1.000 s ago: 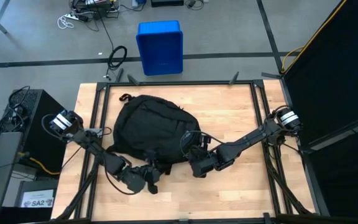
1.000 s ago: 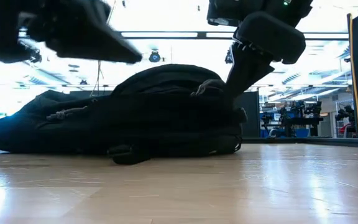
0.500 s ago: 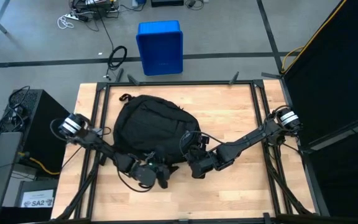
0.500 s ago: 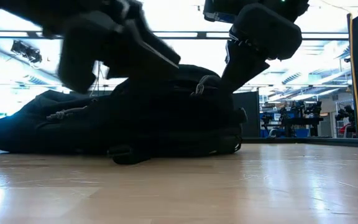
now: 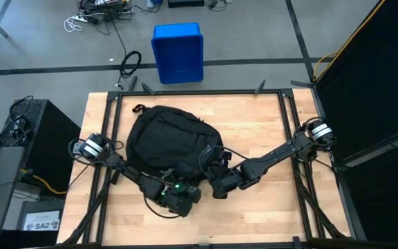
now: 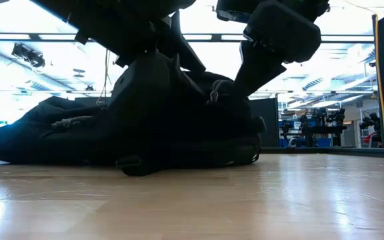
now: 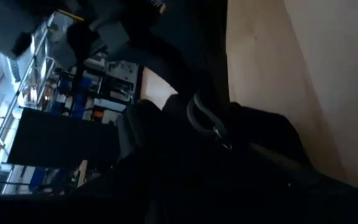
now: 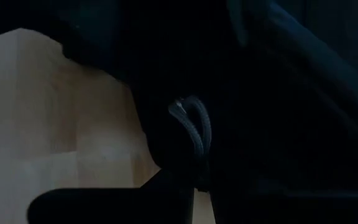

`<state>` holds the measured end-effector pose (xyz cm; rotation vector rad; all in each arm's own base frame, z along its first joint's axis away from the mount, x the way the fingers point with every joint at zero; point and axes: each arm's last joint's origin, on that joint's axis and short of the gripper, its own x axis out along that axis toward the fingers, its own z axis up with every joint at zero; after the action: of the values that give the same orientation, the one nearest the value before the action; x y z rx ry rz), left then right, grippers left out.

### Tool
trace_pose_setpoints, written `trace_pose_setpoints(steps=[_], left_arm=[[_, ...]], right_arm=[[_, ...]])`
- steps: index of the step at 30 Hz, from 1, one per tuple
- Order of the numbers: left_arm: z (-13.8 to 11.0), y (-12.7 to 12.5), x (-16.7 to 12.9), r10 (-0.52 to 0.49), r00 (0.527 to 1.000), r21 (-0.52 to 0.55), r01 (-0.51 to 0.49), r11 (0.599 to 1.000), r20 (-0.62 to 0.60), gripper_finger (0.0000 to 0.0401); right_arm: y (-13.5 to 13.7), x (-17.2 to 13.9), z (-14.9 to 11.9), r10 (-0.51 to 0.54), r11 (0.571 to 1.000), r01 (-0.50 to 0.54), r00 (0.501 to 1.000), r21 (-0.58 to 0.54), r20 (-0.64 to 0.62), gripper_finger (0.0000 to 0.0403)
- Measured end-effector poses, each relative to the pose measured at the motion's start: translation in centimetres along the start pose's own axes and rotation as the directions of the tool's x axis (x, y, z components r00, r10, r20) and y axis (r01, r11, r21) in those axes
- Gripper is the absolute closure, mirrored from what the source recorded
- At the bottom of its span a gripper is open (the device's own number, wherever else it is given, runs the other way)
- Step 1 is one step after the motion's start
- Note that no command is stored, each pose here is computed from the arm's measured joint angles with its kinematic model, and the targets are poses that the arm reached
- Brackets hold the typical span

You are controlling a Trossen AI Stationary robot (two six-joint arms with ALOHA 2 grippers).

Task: Unpack backpack
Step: Open the backpack

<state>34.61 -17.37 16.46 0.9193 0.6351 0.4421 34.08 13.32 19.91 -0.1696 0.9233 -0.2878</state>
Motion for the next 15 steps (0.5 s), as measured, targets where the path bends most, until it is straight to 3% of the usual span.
trace_pose_setpoints(steps=[15], left_arm=[[-2.2,1.0,2.2,-0.012,0.985,-0.076,-0.001,0.997,-0.171,0.0187]], right_arm=[[0.1,0.1,0.5,0.036,0.999,-0.036,0.999,0.006,0.034,0.0401]])
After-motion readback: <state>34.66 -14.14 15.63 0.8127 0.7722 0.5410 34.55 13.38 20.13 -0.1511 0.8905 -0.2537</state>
